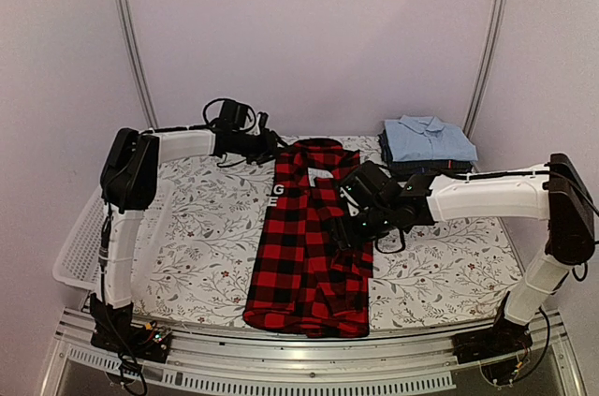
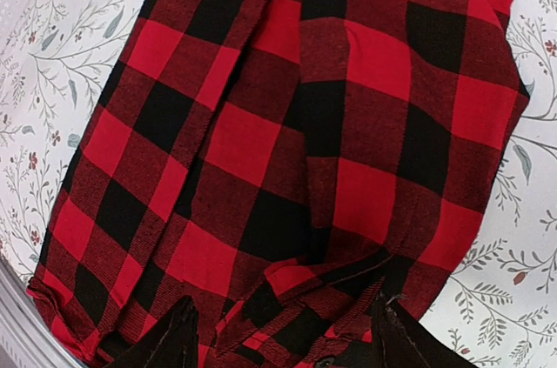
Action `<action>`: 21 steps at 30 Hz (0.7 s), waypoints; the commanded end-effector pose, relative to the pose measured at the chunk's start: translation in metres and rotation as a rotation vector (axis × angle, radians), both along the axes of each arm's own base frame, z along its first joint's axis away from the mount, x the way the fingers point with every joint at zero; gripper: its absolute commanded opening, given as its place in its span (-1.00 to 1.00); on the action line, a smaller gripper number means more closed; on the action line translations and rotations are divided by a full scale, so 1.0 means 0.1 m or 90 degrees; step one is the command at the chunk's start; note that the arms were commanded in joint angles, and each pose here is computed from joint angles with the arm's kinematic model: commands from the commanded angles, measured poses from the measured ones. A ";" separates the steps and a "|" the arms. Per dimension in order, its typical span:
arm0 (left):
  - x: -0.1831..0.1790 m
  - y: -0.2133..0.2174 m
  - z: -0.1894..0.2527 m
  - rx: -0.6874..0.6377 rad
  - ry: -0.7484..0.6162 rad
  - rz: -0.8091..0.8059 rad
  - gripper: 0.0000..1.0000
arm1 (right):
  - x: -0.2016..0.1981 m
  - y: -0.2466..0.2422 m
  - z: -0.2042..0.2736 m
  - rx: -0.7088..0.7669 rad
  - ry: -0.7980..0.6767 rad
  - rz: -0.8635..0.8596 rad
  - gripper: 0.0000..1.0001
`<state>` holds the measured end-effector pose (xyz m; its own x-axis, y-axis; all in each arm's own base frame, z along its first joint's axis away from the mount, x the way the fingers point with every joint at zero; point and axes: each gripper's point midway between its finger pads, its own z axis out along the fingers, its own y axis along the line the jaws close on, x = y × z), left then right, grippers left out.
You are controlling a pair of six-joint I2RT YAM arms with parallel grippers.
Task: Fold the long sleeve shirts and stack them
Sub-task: Adjust the rectangle-folded shirt at the center of the board, then move the rectangle-folded shirt to the center of the board.
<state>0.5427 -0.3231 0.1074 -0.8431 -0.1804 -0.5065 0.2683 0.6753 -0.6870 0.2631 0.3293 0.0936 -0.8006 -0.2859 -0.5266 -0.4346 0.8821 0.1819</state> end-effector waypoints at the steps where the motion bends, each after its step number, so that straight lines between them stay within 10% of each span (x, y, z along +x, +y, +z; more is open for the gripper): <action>1: -0.07 0.00 -0.28 -0.006 0.033 -0.026 -0.10 | -0.03 0.15 -0.05 -0.021 0.004 0.000 0.33; 21: 0.37 0.36 -1.06 0.023 0.126 0.028 -0.13 | -0.09 0.14 -0.32 -0.070 0.031 -0.041 0.29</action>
